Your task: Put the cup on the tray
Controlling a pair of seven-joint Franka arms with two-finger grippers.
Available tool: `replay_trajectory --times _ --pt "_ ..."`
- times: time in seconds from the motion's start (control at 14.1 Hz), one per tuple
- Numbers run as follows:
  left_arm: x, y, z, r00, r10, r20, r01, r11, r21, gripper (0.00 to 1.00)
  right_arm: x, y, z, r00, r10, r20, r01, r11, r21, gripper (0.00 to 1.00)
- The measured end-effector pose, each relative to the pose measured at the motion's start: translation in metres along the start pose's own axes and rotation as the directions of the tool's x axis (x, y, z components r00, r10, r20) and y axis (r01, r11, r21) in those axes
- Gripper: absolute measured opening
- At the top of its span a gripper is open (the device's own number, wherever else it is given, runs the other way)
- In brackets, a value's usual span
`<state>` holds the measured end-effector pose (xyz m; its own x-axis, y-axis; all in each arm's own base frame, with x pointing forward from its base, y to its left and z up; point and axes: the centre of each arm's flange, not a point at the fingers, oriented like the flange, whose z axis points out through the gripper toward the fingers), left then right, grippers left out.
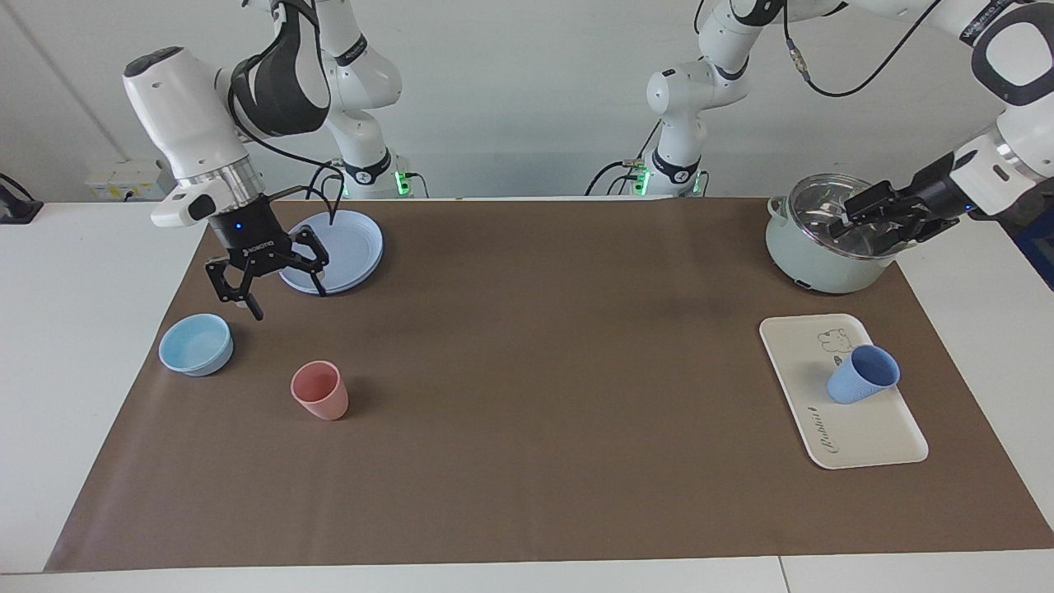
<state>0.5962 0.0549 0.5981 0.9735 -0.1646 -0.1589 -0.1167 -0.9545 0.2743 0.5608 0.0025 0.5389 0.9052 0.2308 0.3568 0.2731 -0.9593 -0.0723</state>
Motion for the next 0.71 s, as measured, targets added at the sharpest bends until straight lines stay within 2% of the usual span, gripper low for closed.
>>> replay_trajectory --times 0.14,0.21,0.28,0.42,0.57,0.71 --pt "0.005 0.023 0.005 0.999 0.022 0.042 -0.028 0.991 0.133 1.0 0.006 0.0 -0.034 0.985 0.123 0.119 -0.117 0.992 -0.054 1.0" --pt "0.006 0.031 0.007 0.998 0.029 0.058 -0.04 0.981 0.189 1.0 0.007 0.002 -0.051 0.975 0.156 0.159 -0.146 0.987 -0.073 1.0" --pt "0.007 0.039 0.007 0.997 0.035 0.068 -0.05 0.971 0.236 1.0 0.006 0.003 -0.065 0.965 0.181 0.191 -0.168 0.982 -0.083 1.0" --pt "0.006 0.049 0.003 0.997 0.039 0.063 -0.055 0.957 0.283 1.0 0.001 0.008 -0.087 0.942 0.218 0.254 -0.198 0.975 -0.101 1.0" --pt "0.005 0.051 -0.008 1.0 0.02 0.01 -0.022 0.954 0.3 1.0 0.0 0.011 -0.115 0.925 0.227 0.305 -0.185 0.97 -0.16 1.0" --pt "0.009 0.052 -0.019 0.996 -0.016 -0.086 0.043 0.949 0.311 1.0 0.003 0.009 -0.128 0.921 0.235 0.311 -0.184 0.965 -0.186 1.0"
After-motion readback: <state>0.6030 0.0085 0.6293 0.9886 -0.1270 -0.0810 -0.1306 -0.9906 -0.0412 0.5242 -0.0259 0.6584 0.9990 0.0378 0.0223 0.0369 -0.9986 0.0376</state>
